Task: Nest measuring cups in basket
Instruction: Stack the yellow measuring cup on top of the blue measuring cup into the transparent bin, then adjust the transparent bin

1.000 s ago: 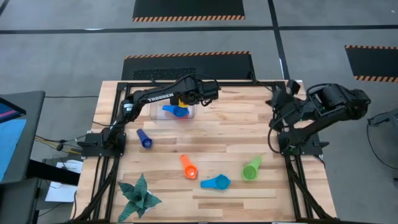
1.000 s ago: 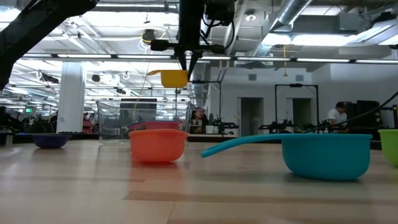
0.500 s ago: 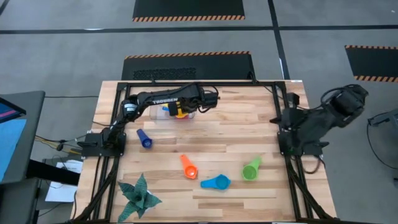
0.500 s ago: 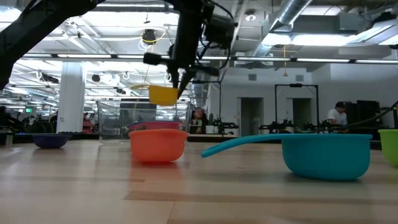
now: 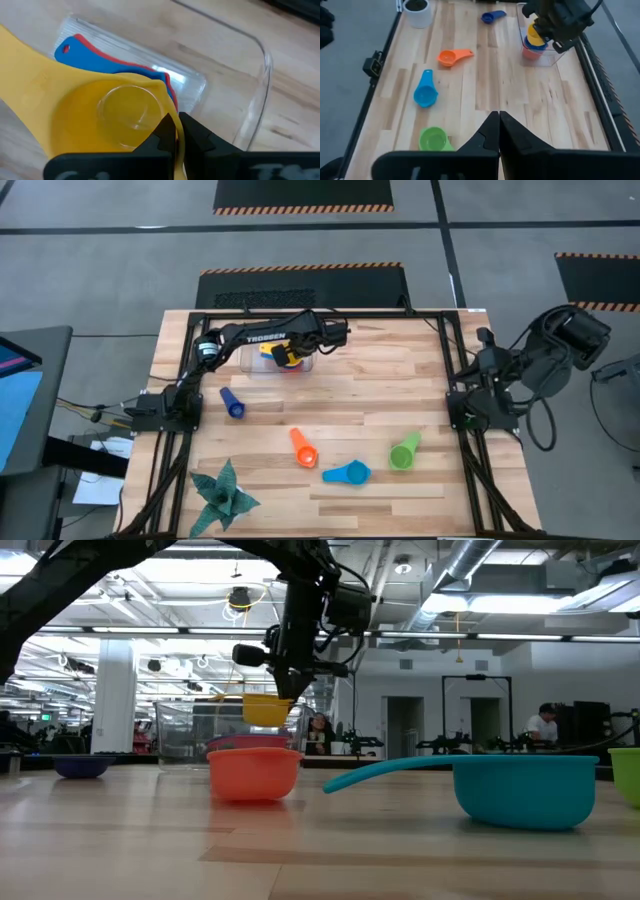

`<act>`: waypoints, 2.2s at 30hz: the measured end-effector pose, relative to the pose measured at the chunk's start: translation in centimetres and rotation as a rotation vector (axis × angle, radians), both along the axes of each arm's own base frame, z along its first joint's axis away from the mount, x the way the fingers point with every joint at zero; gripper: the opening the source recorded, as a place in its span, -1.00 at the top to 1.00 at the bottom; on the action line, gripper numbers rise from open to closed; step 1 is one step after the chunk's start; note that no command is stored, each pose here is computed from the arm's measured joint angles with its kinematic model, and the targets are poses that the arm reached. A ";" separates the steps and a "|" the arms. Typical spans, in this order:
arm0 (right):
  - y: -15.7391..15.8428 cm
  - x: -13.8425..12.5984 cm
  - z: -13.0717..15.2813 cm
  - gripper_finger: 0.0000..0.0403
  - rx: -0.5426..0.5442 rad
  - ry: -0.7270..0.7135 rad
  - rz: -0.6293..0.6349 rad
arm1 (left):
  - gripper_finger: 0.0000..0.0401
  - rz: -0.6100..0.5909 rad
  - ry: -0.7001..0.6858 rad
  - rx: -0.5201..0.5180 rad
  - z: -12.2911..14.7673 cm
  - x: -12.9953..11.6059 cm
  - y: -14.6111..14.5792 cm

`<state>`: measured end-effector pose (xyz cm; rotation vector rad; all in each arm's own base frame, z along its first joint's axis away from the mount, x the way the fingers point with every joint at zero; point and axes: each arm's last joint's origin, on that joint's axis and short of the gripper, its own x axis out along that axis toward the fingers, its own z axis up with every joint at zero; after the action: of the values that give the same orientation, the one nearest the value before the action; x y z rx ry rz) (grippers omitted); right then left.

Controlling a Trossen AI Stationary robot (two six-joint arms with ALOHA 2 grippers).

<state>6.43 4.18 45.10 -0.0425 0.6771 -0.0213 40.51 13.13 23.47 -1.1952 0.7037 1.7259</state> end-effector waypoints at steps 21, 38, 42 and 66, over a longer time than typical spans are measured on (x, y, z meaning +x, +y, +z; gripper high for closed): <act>-0.1 -0.3 0.0 0.88 0.024 0.010 0.026 | 0.67 -0.008 0.012 -0.040 0.0 -0.3 0.4; -0.3 -0.6 0.0 0.87 -0.006 0.013 0.079 | 0.67 -0.558 -0.133 -0.094 2.0 2.6 -1.7; -0.9 -1.2 0.2 0.87 -0.006 -0.005 0.089 | 0.67 -0.951 -0.104 -0.037 3.8 4.1 -5.9; 4.2 3.8 -9.1 0.87 0.276 0.133 -0.560 | 0.98 -1.698 0.276 0.534 7.3 7.9 -10.4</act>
<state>10.23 8.42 35.99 0.4150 0.8019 -0.4658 48.37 2.71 30.75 0.2041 0.8884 0.4737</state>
